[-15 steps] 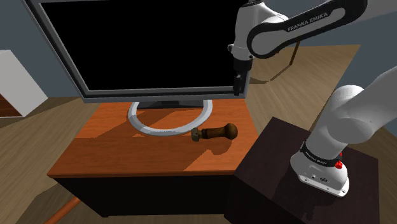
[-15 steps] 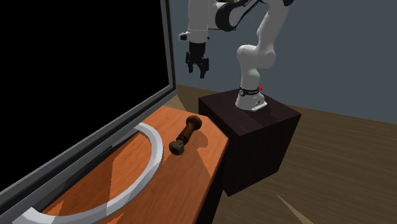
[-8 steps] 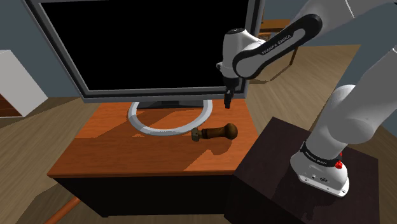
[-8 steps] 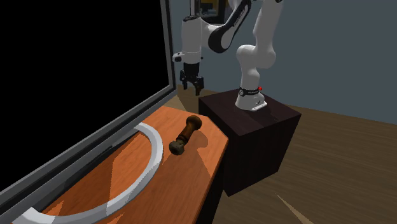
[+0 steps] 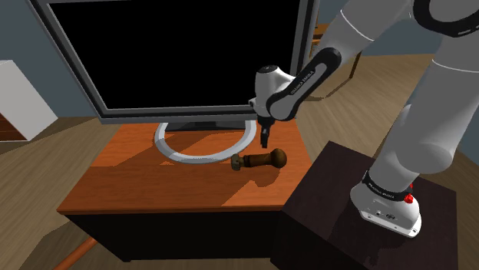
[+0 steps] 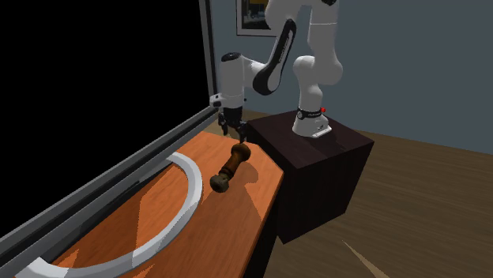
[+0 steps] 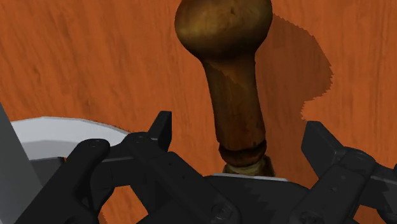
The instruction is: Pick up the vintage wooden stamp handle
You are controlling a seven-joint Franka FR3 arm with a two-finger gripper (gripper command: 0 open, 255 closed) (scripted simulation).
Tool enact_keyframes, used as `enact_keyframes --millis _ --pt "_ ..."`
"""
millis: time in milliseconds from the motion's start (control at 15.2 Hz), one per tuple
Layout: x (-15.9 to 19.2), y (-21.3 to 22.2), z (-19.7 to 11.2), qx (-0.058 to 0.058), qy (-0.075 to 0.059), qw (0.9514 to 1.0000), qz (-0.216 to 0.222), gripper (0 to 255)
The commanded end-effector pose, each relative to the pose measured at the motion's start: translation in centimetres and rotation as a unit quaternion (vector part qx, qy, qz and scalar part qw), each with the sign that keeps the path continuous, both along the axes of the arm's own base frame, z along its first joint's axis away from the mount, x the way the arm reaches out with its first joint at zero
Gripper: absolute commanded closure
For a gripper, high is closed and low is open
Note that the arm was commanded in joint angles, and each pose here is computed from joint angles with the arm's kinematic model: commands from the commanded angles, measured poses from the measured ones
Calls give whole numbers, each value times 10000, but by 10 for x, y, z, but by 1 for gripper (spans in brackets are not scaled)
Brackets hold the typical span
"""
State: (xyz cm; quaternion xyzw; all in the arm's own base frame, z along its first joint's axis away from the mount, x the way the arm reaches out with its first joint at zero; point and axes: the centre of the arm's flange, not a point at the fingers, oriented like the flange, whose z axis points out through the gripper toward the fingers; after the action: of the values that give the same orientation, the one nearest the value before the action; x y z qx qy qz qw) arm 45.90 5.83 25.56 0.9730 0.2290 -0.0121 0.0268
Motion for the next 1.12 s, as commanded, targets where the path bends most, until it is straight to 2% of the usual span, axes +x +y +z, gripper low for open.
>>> enact_keyframes --millis 0,330,792,990,1056 --pt "9 5 -25 8 23 9999 148 0" --pt "29 22 -86 23 92 9987 503 0" --pt "29 22 -123 23 92 9987 503 0" --pt "29 22 -126 23 92 9987 503 0" --pt "28 22 -126 22 92 9987 503 255"
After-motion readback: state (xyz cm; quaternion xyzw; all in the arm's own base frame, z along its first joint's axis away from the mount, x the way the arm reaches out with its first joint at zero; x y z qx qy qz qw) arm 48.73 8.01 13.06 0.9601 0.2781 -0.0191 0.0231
